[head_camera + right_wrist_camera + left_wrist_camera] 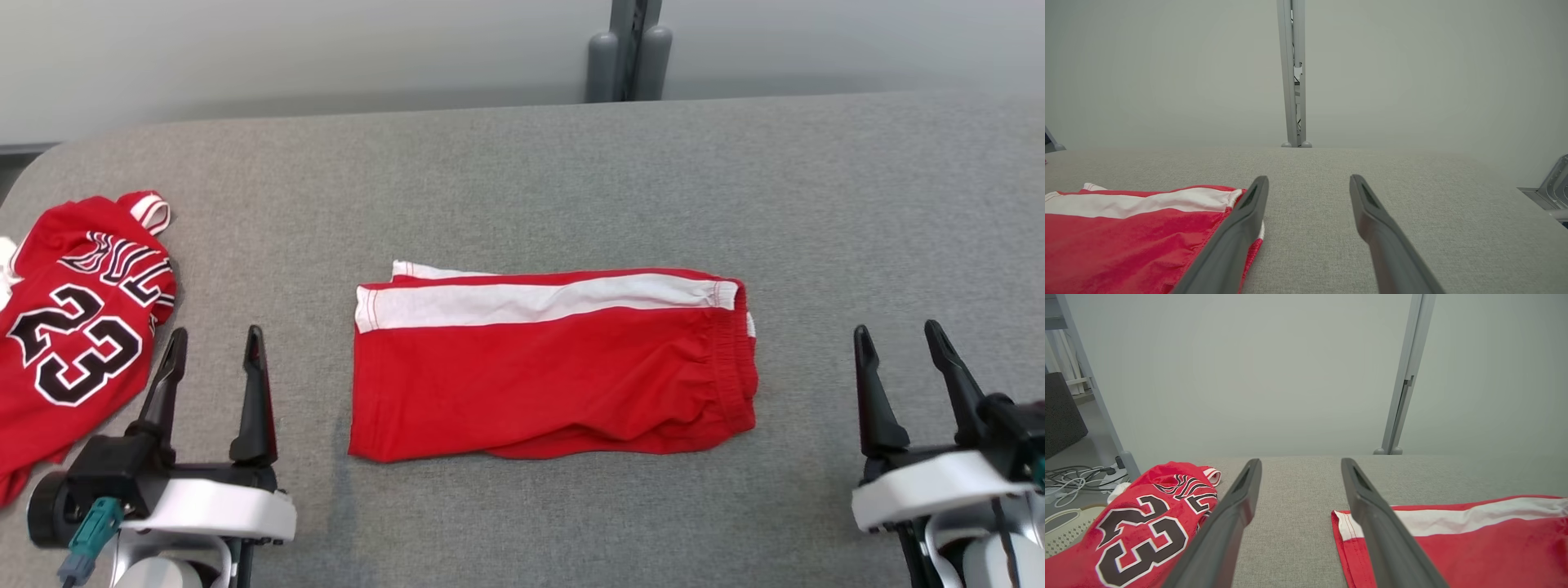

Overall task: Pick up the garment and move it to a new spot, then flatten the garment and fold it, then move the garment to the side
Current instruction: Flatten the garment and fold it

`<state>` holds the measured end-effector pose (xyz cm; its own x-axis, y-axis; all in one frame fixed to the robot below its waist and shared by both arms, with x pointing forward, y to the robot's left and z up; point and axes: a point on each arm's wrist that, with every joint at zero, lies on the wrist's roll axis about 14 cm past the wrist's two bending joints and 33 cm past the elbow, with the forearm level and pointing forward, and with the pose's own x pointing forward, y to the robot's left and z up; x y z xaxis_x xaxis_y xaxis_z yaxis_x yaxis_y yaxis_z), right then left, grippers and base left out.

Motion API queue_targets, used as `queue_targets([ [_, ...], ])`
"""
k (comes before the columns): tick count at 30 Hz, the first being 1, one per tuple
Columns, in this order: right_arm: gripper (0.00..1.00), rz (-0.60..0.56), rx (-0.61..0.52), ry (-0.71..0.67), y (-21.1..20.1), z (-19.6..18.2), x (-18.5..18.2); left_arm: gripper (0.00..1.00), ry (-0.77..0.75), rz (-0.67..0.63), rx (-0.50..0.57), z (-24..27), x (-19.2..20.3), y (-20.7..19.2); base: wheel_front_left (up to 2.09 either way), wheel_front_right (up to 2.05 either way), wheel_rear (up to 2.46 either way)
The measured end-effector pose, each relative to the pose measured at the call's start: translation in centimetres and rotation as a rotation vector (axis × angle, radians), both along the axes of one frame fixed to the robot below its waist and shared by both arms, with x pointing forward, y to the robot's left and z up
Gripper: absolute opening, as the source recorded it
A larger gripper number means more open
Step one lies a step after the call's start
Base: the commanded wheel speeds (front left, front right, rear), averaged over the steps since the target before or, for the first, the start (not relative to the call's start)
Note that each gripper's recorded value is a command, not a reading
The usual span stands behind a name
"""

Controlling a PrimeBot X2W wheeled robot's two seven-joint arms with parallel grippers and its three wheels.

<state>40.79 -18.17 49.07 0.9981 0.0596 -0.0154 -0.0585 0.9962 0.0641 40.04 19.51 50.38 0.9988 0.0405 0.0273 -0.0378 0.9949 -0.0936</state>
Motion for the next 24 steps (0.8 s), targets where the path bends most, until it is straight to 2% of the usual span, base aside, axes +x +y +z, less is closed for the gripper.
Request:
queue_targets([
  [4,1.0,0.058,0.005,0.062,2.0,-1.5,1.8,1.0,0.001,-0.02,-0.01,-0.2,0.6,-0.5,0.0,0.0,0.0],
  [12,1.0,0.187,0.023,0.281,6.8,-7.0,4.2,1.0,0.039,0.009,-0.012,-1.7,0.8,0.6,0.0,0.0,0.0],
  [19,1.0,0.183,0.035,0.412,6.9,-10.7,3.8,1.0,0.058,0.03,-0.008,-2.4,0.6,1.1,0.0,0.0,0.0],
  [24,1.0,0.195,0.083,0.454,7.6,-11.7,3.4,1.0,0.056,0.024,-0.011,-2.5,1.0,0.8,0.0,0.0,0.0],
])
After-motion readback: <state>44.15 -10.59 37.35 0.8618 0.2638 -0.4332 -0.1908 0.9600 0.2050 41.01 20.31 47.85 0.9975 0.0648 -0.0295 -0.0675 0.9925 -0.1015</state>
